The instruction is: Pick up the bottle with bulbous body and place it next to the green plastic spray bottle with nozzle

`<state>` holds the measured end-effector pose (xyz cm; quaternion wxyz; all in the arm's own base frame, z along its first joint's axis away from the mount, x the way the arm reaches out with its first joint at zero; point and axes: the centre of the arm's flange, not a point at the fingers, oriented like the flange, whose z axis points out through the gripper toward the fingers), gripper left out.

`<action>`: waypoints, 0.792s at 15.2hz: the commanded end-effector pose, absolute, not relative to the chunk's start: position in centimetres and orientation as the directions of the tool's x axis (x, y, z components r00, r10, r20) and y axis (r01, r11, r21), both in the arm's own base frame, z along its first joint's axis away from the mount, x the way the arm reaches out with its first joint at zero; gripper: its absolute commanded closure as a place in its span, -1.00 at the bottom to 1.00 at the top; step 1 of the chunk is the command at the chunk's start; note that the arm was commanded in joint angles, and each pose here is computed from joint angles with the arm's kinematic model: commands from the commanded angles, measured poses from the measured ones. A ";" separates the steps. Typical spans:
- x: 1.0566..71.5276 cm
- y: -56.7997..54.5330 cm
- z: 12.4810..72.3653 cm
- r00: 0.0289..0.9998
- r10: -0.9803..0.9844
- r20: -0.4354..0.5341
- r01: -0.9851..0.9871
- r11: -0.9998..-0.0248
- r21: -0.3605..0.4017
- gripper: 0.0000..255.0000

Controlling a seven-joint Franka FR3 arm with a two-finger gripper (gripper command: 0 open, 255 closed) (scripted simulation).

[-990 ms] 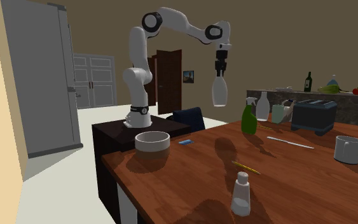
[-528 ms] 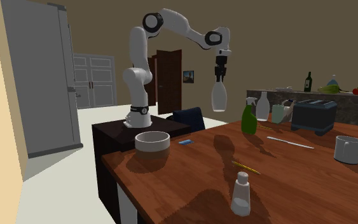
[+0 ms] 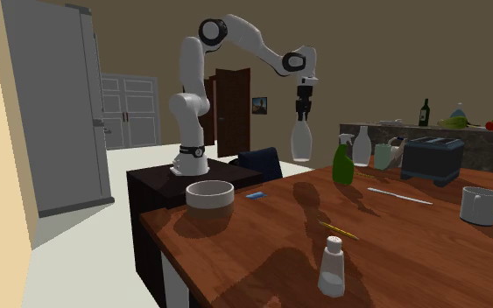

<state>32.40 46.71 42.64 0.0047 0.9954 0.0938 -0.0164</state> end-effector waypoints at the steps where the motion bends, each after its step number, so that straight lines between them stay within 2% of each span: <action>1: 32.3 46.7 41.6 0.982 0.186 -0.033 0.187 -0.982 0.006 1.00; 12: 32.3 46.7 35.7 0.982 0.186 -0.033 0.187 -0.982 0.006 1.00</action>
